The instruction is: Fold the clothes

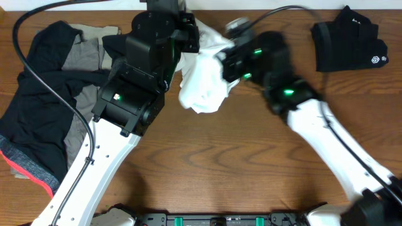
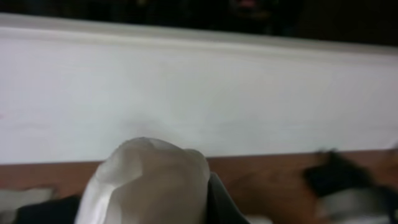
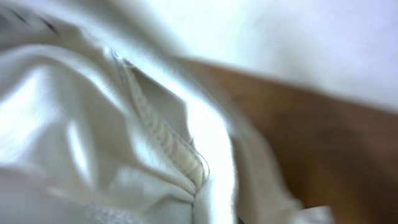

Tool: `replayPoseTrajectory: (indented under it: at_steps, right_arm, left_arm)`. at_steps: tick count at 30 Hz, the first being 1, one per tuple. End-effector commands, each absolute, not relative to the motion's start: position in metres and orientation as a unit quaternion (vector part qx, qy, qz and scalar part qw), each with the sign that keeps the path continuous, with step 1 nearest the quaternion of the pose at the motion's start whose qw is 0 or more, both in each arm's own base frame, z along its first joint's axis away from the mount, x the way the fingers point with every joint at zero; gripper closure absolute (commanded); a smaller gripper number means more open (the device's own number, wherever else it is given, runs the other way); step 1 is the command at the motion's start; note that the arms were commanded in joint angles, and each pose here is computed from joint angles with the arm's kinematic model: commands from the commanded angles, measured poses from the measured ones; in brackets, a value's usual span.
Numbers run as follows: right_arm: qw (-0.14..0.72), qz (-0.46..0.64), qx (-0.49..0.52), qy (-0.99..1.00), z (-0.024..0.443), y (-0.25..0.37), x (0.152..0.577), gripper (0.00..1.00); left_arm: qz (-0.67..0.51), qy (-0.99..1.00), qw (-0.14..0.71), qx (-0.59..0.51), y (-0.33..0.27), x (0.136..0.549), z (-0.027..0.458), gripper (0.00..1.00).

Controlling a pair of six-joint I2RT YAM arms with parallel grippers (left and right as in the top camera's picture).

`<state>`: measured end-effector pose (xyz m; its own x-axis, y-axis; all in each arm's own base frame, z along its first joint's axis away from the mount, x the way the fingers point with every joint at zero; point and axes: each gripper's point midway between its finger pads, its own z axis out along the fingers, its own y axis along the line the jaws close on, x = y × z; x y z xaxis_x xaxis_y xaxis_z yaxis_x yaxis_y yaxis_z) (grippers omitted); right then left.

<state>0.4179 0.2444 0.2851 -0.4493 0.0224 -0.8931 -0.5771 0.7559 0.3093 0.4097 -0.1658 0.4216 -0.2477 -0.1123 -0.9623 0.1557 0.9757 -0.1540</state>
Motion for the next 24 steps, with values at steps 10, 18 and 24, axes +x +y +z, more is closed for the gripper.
replayPoseTrajectory:
  at_steps: [10,18,24]
  right_arm:
    - [0.667,0.206,-0.127,0.705,0.426,0.116,0.389,0.99]
    - [0.692,0.227,-0.155,0.667,0.464,0.12,0.341,0.99]
    - [0.695,0.233,-0.217,0.645,0.464,0.136,0.34,0.99]
  left_arm:
    - [-0.03,0.735,0.675,-0.058,-0.083,0.374,0.484,0.94]
    - [-0.067,0.699,0.711,-0.034,-0.083,0.314,0.526,0.94]
    - [-0.084,0.67,0.738,-0.018,-0.074,0.272,0.552,0.94]
